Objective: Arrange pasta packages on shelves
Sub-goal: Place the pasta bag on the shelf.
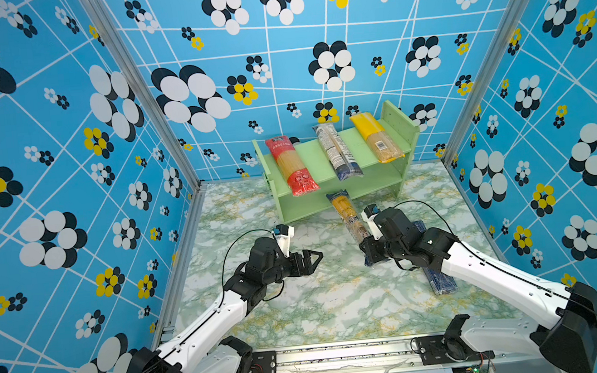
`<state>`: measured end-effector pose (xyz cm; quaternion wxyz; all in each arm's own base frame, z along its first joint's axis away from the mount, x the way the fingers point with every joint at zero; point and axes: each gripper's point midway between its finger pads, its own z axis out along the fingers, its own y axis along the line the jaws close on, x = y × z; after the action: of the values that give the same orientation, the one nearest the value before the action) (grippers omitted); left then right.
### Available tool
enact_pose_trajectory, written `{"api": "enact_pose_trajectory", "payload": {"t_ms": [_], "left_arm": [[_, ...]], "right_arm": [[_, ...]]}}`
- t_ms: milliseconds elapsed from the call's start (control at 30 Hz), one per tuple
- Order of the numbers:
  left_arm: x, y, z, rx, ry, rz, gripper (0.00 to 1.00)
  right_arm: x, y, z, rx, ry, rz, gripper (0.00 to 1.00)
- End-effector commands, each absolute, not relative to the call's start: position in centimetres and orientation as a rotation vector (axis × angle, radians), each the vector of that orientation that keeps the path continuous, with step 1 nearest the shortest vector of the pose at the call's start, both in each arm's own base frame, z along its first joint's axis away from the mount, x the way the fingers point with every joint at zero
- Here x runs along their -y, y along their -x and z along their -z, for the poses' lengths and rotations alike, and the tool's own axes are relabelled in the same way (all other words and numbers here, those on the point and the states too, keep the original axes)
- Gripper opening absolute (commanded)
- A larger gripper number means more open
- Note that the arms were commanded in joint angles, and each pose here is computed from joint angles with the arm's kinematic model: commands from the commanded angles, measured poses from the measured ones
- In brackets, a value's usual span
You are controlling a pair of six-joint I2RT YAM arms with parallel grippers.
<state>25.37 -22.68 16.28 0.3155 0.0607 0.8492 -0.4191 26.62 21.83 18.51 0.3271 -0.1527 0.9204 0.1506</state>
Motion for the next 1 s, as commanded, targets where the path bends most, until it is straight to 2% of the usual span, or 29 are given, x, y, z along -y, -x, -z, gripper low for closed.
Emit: {"api": "enact_pose_trajectory", "payload": {"t_ms": [0,967], "left_arm": [[22.6,-25.2,-16.6,-2.214,-0.193,1.114,0.99],[22.3,-24.9,-16.8,-2.212,-0.195,1.119,0.99]], "right_arm": [[-23.6,-29.4,-24.5,-2.183,0.359,-0.457,0.0],[-25.6,-32.2,-25.7,-2.111,0.378,-0.409,0.0]]}}
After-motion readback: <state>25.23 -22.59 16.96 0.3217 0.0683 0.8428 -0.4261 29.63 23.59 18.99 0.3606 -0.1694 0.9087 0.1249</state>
